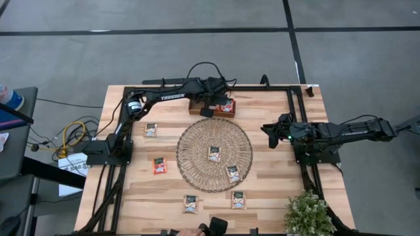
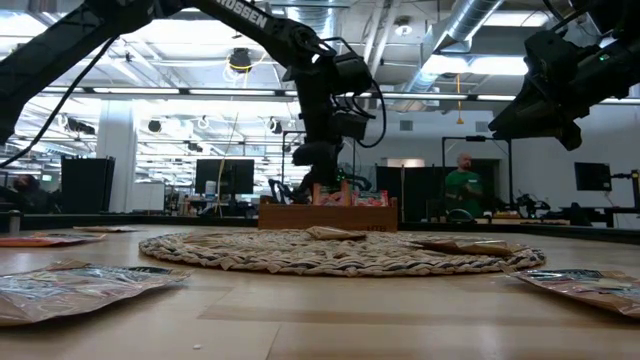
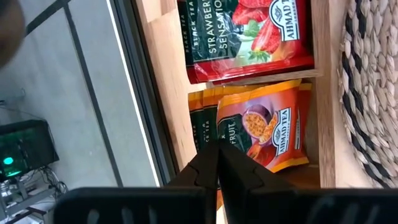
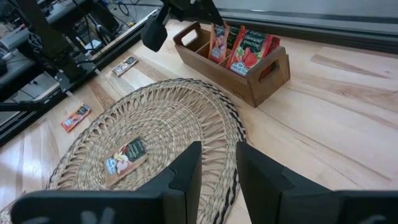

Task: Pick & Place Tea
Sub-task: Put the orange tea bag into the middle section of the wooden organizer

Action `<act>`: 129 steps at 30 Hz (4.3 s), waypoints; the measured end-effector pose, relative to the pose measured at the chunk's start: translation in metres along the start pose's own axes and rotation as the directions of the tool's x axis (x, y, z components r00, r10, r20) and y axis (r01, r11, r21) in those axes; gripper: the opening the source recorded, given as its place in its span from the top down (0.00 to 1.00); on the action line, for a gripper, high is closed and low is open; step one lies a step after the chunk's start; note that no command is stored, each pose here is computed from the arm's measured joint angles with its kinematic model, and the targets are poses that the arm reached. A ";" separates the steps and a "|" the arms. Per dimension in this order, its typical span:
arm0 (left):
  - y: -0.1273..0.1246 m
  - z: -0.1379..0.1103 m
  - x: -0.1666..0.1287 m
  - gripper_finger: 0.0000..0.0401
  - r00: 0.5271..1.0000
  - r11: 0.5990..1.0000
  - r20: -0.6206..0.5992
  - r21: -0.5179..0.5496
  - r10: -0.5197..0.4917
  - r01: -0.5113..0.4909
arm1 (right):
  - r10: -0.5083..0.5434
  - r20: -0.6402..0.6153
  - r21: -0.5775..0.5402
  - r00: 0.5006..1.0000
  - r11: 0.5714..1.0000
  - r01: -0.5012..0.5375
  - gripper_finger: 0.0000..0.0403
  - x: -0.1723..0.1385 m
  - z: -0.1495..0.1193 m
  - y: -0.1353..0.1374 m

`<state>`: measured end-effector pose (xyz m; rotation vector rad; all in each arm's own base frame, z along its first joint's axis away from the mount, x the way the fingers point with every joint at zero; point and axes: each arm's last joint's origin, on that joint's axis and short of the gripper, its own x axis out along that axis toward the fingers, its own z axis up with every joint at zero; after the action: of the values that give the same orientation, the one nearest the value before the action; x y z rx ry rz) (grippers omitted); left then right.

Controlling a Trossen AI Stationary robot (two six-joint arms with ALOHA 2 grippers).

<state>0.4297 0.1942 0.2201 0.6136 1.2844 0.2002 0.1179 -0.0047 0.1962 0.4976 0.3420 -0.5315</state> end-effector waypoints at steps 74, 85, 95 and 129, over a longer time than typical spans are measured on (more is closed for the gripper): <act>-0.210 -0.092 -0.147 0.74 0.790 0.676 -0.212 -0.668 -0.575 0.312 | -0.025 -0.034 -0.030 0.999 0.999 0.024 0.77 0.000 -0.003 -0.003; -0.257 -0.145 -0.134 0.74 0.819 0.646 -0.173 -0.710 -0.547 0.281 | -0.026 -0.036 -0.031 0.999 0.999 0.025 0.77 0.000 -0.004 -0.003; -0.264 -0.150 -0.118 0.74 0.873 0.693 -0.121 -0.663 -0.472 0.283 | -0.029 -0.039 -0.034 0.999 0.999 0.028 0.77 0.000 -0.004 -0.003; -0.281 -0.151 -0.099 0.75 0.794 0.705 -0.117 -0.549 -0.597 0.449 | -0.030 -0.041 -0.035 0.999 0.999 0.029 0.77 0.000 -0.004 -0.003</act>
<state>0.2051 -0.0364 0.1312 -0.2628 1.5646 0.1310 0.1152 -0.0048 0.1917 0.4717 0.3975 -0.5441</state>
